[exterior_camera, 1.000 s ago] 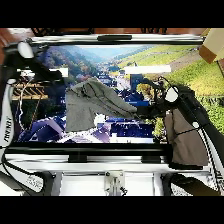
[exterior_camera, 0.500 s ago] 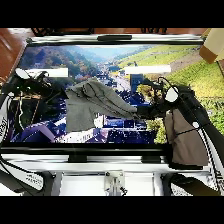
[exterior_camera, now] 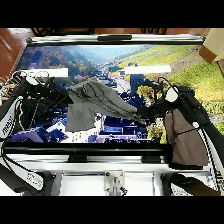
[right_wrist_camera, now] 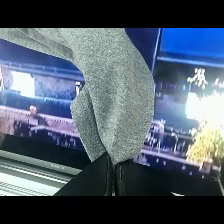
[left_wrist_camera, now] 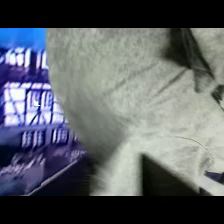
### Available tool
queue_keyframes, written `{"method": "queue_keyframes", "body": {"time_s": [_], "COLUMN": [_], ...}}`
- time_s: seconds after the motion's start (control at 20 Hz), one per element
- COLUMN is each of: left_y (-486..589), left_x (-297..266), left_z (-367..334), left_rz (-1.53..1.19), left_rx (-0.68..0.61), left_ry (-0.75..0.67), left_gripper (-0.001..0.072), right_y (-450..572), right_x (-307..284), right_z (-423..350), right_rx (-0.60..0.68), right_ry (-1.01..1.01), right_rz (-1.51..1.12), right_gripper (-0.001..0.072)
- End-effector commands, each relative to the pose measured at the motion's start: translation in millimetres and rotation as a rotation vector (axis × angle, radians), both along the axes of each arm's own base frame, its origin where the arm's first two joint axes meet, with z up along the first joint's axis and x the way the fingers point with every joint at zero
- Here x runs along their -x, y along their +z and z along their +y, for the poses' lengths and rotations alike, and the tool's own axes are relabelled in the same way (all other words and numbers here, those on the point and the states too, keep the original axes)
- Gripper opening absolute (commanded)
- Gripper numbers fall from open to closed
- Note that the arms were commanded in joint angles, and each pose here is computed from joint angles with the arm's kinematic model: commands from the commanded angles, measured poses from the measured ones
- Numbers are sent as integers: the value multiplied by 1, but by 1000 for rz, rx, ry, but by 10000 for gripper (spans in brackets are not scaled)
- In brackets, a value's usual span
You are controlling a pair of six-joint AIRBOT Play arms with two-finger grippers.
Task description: Fold the shirts.
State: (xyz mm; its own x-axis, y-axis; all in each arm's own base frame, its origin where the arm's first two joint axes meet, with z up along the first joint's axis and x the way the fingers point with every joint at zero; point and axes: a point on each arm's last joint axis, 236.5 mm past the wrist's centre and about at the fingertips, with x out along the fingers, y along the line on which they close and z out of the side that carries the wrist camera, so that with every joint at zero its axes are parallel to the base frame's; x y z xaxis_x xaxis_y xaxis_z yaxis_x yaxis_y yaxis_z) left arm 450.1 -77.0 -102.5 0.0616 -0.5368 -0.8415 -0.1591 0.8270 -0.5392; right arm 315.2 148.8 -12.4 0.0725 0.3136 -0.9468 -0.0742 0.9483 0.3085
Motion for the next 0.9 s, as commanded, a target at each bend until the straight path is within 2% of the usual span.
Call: {"method": "queue_keyframes", "body": {"time_s": [0.0,0.1,0.2,0.3,0.4,0.5,0.65,0.75,0.85], "left_y": [-5,19,88,207,373,531,702,729,723], "left_x": [-1,-10,-36,-64,-58,-4,145,216,253], "left_z": [-13,-25,-36,-35,-26,-13,3,3,-6], "left_rz": [-10,-71,-265,-593,-983,-1340,-1839,-1913,-1904], "left_rx": [2,47,95,65,8,-13,-91,-39,-24], "left_ry": [-25,-58,-84,-105,-66,46,199,287,269], "left_gripper": [38,31,31,30,30,30,29,30,30], "right_y": [0,6,31,88,176,289,430,468,483], "right_x": [0,-3,-18,-44,-72,-83,-38,-2,27], "right_z": [1,4,5,3,-15,-51,-109,-118,-112], "right_rx": [-3,-19,-26,-33,-36,-38,-14,-25,-43], "right_ry": [0,-3,1,-8,-76,-192,-362,-381,-332], "right_rz": [2,-12,-95,-262,-507,-814,-1190,-1291,-1343], "right_gripper": [64,64,64,65,64,64,64,64,64]}}
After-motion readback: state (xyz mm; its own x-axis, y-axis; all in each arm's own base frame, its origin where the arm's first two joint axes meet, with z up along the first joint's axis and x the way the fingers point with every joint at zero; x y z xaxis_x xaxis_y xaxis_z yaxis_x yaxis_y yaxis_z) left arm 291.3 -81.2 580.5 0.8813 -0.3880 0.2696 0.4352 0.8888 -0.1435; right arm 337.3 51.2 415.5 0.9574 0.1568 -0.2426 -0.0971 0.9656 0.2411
